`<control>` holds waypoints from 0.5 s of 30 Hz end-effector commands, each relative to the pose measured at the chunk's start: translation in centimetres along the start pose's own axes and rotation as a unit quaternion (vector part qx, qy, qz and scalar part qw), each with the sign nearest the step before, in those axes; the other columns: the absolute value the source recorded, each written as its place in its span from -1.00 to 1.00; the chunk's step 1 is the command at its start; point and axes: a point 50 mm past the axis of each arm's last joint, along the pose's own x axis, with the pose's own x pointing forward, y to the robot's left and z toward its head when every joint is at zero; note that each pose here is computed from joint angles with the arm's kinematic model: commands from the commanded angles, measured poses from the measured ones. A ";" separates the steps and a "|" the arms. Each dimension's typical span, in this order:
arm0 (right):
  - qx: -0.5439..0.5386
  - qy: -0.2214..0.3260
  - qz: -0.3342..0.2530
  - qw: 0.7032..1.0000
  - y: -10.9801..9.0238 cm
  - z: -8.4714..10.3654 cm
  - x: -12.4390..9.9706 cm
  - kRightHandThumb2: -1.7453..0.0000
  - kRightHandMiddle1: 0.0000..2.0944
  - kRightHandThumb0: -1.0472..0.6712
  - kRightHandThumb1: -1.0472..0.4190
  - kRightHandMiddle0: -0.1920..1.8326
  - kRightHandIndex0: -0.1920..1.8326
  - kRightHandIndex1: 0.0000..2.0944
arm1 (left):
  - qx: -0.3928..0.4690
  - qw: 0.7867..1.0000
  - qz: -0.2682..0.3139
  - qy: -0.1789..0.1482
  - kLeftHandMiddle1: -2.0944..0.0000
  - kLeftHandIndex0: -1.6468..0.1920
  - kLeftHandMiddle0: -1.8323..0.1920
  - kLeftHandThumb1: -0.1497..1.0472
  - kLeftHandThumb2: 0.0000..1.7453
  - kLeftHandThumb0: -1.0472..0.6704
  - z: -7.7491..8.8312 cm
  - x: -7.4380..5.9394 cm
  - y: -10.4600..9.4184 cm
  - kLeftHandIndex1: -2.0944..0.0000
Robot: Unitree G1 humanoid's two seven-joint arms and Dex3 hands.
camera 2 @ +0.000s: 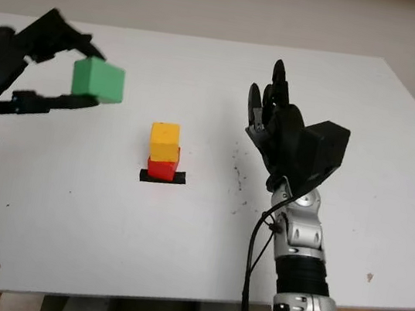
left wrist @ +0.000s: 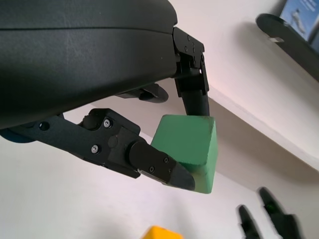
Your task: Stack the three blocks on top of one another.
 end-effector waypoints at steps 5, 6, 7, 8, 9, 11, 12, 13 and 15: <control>0.006 -0.009 0.006 1.000 0.5 0.3 0.2 0.35 -1.00 -0.49 -1.00 -1.00 -1.00 -1.00 | -0.083 0.996 -0.017 -0.020 0.92 0.36 0.39 0.99 -0.93 -0.20 0.9 2.9 -0.4 -0.47; 0.006 -0.009 0.004 1.000 0.6 0.3 0.1 0.35 -0.99 -0.49 -1.00 -1.00 -1.00 -1.00 | -0.099 0.995 -0.025 -0.020 0.92 0.37 0.40 0.99 -0.94 -0.20 0.8 3.2 -0.9 -0.49; 0.006 -0.008 0.002 1.000 0.6 0.3 0.1 0.34 -0.98 -0.47 -1.00 -0.98 -1.00 -1.00 | -0.114 0.993 -0.034 -0.018 0.92 0.37 0.40 0.99 -0.94 -0.20 0.8 3.4 -1.4 -0.51; 0.006 -0.008 0.001 1.000 0.7 0.3 0.1 0.33 -0.98 -0.46 -1.00 -0.98 -1.00 -1.00 | -0.122 0.992 -0.039 -0.017 0.92 0.38 0.40 0.99 -0.94 -0.20 0.7 3.6 -1.7 -0.52; 0.005 -0.008 0.002 1.000 0.7 0.3 0.1 0.32 -0.98 -0.46 -1.00 -0.98 -1.00 -1.00 | -0.124 0.991 -0.044 -0.015 0.92 0.39 0.40 0.99 -0.94 -0.20 0.7 3.7 -1.9 -0.53; 0.006 -0.008 0.001 1.000 0.7 0.3 0.0 0.31 -0.97 -0.46 -1.00 -0.98 -1.00 -1.00 | -0.131 0.990 -0.056 -0.003 0.93 0.42 0.41 1.00 -0.93 -0.20 0.5 3.8 -2.8 -0.54; 0.006 -0.008 0.000 1.000 0.7 0.3 0.0 0.32 -0.97 -0.46 -1.00 -0.98 -1.00 -1.00 | -0.133 0.989 -0.060 0.001 0.93 0.42 0.42 1.00 -0.93 -0.21 0.4 3.9 -3.1 -0.55; 0.006 -0.008 -0.001 1.000 0.7 0.3 0.0 0.33 -0.96 -0.46 -1.00 -0.98 -1.00 -1.00 | -0.133 0.989 -0.063 0.005 0.93 0.42 0.42 1.00 -0.93 -0.21 0.3 3.9 -3.4 -0.55; 0.006 -0.007 -0.001 1.000 0.7 0.2 0.0 0.33 -0.96 -0.46 -1.00 -0.98 -1.00 -1.00 | -0.126 0.990 -0.068 0.012 0.93 0.42 0.41 1.00 -0.93 -0.21 0.2 3.9 -3.8 -0.54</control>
